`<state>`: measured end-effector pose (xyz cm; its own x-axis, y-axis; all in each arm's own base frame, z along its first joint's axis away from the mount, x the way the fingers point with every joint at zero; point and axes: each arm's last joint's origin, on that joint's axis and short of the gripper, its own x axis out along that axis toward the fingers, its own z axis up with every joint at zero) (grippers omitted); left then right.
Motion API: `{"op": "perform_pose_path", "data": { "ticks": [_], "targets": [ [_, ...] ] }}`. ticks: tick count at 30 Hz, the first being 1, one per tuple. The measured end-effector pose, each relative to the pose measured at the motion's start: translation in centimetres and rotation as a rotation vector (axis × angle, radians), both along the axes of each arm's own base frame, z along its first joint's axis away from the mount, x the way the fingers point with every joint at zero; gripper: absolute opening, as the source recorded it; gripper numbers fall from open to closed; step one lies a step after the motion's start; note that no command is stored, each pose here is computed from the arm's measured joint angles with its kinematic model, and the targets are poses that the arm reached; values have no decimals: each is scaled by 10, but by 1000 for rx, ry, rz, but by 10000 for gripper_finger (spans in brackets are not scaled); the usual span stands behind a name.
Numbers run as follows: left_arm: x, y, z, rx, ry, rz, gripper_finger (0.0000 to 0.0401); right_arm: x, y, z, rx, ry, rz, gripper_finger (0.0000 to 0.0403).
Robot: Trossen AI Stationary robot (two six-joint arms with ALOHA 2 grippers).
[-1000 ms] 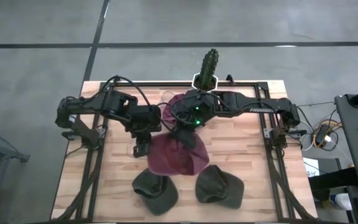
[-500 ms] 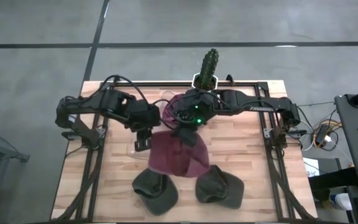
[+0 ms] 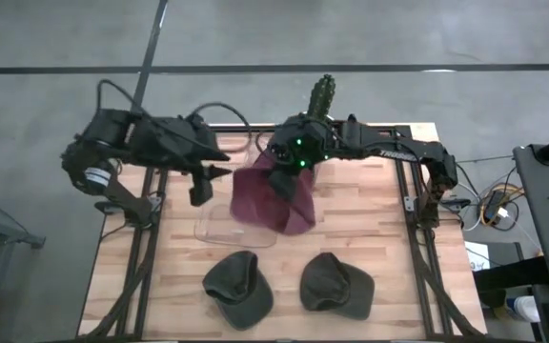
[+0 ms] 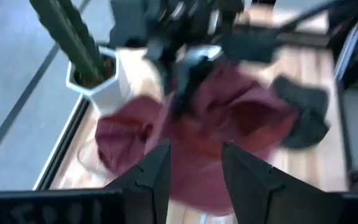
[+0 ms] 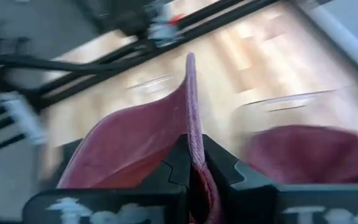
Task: Pick & Place hat
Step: Put the red cap into the top transparent bin
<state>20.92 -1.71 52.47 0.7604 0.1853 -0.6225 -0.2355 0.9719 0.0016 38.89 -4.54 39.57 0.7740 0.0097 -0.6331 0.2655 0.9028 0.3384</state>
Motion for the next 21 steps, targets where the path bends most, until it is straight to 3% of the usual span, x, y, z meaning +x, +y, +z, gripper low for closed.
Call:
{"op": "perform_pose_path", "data": {
  "ticks": [4,10,21],
  "targets": [
    [-16,1,9,-23,-104,-12,133,-5,-26,-1,-125,22,-35,12],
    [-25,2,15,-32,-168,-15,133,-13,-62,-1,-214,37,-49,13],
    [-24,2,15,-16,-163,-31,133,4,-98,-46,-192,154,-46,13]
  ]
}}
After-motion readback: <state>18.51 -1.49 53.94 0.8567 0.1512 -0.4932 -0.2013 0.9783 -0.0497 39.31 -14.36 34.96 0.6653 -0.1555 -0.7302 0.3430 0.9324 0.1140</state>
